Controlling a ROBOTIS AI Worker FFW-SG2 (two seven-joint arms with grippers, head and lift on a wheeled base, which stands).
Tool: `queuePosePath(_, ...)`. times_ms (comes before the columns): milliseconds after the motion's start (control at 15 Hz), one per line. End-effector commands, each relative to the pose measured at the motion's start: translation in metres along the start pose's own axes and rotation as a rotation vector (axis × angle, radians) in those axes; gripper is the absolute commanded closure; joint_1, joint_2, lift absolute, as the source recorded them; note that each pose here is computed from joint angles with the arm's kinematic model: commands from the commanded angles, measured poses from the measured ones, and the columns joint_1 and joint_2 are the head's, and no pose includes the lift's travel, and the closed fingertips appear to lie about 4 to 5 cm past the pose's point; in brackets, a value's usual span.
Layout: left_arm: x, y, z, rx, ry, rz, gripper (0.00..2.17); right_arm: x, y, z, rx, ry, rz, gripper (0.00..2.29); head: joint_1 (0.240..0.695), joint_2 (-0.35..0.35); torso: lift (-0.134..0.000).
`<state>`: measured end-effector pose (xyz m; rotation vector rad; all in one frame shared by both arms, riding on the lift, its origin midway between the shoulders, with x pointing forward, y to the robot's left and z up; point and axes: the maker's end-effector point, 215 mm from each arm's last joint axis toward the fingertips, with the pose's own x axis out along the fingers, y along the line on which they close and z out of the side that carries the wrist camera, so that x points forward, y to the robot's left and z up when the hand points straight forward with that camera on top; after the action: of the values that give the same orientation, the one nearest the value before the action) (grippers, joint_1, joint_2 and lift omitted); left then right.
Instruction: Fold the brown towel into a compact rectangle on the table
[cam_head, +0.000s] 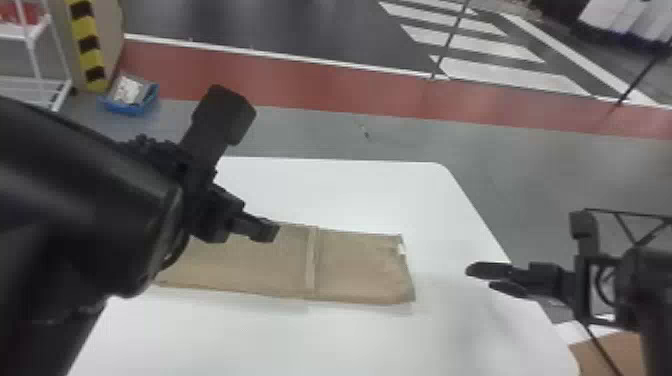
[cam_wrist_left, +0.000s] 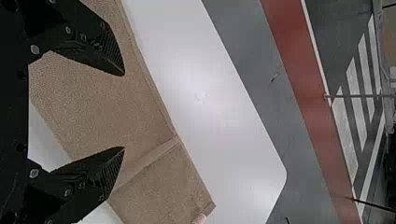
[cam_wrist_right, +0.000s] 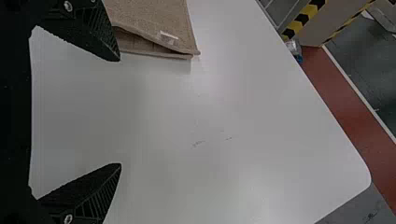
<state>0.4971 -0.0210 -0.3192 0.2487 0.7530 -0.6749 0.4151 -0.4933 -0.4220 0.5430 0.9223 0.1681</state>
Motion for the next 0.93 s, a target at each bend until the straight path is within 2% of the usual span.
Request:
queuePosePath(0,-0.004,0.003,-0.003,-0.024,-0.009,0.000,0.03,-0.005,0.013,0.001,0.010,0.003,0.018,0.08,0.695,-0.350,-0.124)
queuePosePath(133,-0.013,0.016,-0.010,-0.082,-0.030,0.007,0.04,-0.014,0.039,-0.001,0.033,0.008,0.062,0.08,0.695,-0.350,-0.124)
queuePosePath(267,-0.021,0.035,-0.036,-0.186,-0.037,0.009,0.04,-0.013,0.072,0.012,-0.024,-0.018,0.105,0.08,0.695,-0.350,-0.124)
queuePosePath(400,-0.030,0.055,-0.064,-0.299,-0.042,0.005,0.04,0.005,0.109,0.022,-0.087,-0.030,0.131,0.08,0.695,-0.350,-0.124)
queuePosePath(533,-0.041,0.084,-0.104,-0.367,-0.017,0.042,0.04,0.033,0.142,0.024,-0.100,-0.029,0.162,0.08,0.695,-0.350,-0.124)
queuePosePath(667,-0.054,0.102,-0.138,-0.464,-0.016,0.050,0.04,0.063,0.179,0.013,-0.103,-0.007,0.210,0.09,0.695,-0.342,-0.124)
queuePosePath(867,-0.068,0.125,-0.164,-0.487,0.004,0.092,0.04,0.097,0.238,-0.006,-0.131,0.028,0.278,0.10,0.695,-0.226,-0.124)
